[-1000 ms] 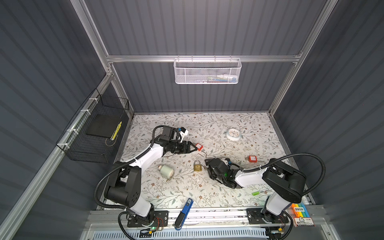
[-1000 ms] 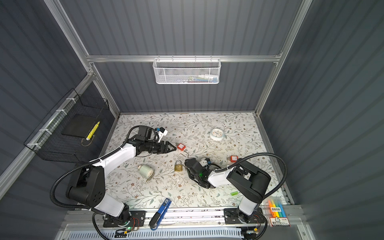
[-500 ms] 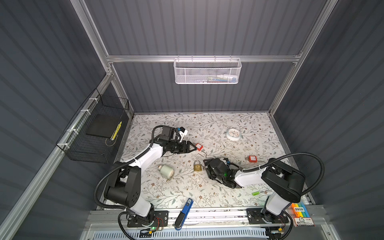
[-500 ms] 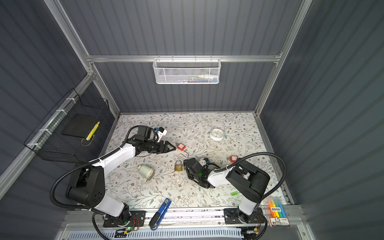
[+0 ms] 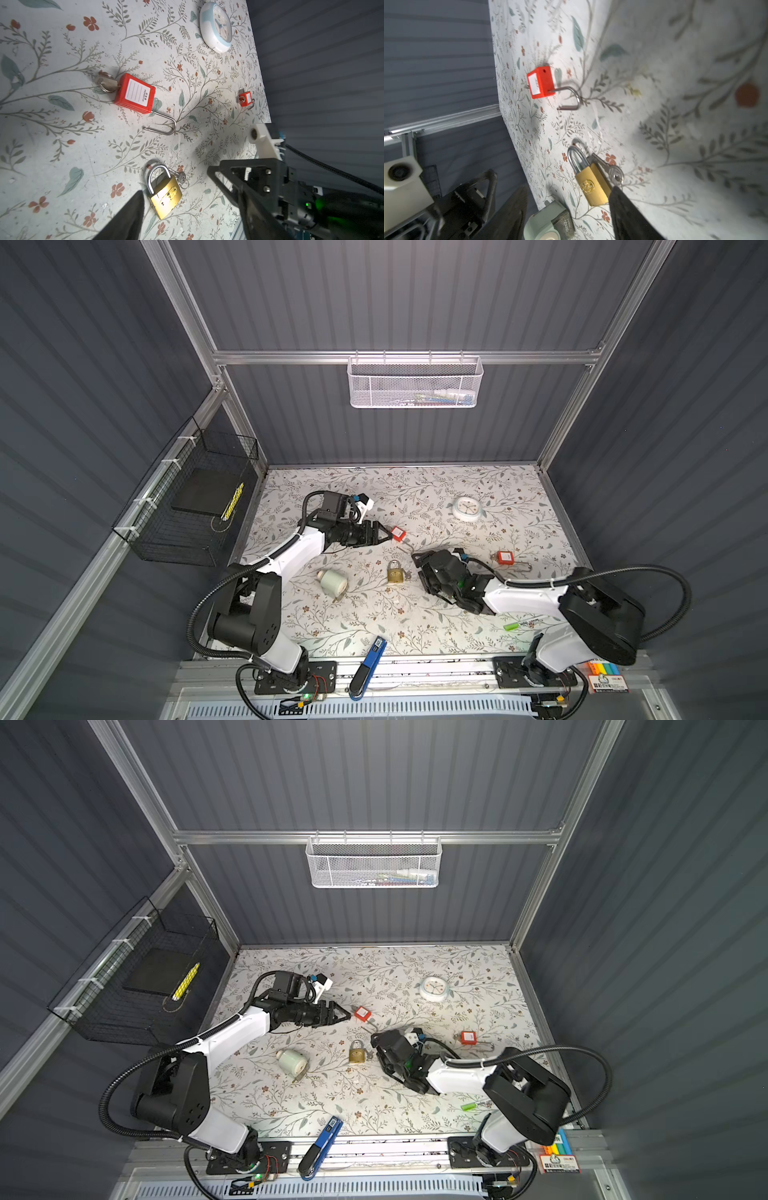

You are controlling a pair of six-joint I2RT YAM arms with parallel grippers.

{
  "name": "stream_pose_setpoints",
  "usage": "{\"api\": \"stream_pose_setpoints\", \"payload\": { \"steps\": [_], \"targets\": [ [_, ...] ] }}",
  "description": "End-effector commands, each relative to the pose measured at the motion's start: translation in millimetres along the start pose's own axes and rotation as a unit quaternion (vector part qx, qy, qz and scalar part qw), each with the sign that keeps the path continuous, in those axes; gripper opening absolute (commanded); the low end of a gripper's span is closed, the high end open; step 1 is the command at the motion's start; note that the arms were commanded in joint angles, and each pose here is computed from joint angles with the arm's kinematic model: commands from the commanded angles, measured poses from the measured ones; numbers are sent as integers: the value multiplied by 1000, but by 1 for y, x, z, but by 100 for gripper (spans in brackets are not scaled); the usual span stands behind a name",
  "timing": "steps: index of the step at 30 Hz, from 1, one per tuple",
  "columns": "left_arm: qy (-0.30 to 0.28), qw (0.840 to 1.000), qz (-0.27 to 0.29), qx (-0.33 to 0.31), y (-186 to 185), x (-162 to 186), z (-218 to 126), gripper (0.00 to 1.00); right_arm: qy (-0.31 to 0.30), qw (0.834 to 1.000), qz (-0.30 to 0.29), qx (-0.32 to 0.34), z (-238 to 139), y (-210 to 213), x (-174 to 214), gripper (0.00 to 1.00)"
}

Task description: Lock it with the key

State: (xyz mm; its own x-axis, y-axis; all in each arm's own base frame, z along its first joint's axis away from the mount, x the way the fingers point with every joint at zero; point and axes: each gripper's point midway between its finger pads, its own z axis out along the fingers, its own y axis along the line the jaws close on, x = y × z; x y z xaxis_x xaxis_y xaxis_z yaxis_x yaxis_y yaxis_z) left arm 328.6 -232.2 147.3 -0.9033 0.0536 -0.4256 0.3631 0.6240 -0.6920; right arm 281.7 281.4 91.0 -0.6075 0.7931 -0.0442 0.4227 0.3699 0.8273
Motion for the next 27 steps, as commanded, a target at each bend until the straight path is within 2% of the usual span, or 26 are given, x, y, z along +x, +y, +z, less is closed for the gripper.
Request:
{"api": "stream_pose_setpoints", "payload": {
  "steps": [1, 4, 7, 13, 20, 27],
  "targets": [
    [-2, 1000, -12, 14, -1, -9, -3, 75, 7, 992, -122, 34, -11, 12, -21, 67],
    [18, 999, -18, 41, 0, -10, 10, 75, -2, 984, -175, 43, -22, 21, -42, 71],
    [37, 998, -21, 46, 7, -9, 25, 75, 12, 981, -190, 40, -26, 23, -57, 71],
    [70, 996, -27, 45, 20, -3, 58, 80, 26, 961, -270, 59, -41, 31, -65, 72],
    [75, 996, -34, 28, 34, -4, 83, 81, 69, 950, -300, 56, -50, 26, -53, 73],
    [77, 996, -38, 21, 41, -13, 106, 81, 65, 948, -305, 56, -62, 20, -66, 73]
  ]
}}
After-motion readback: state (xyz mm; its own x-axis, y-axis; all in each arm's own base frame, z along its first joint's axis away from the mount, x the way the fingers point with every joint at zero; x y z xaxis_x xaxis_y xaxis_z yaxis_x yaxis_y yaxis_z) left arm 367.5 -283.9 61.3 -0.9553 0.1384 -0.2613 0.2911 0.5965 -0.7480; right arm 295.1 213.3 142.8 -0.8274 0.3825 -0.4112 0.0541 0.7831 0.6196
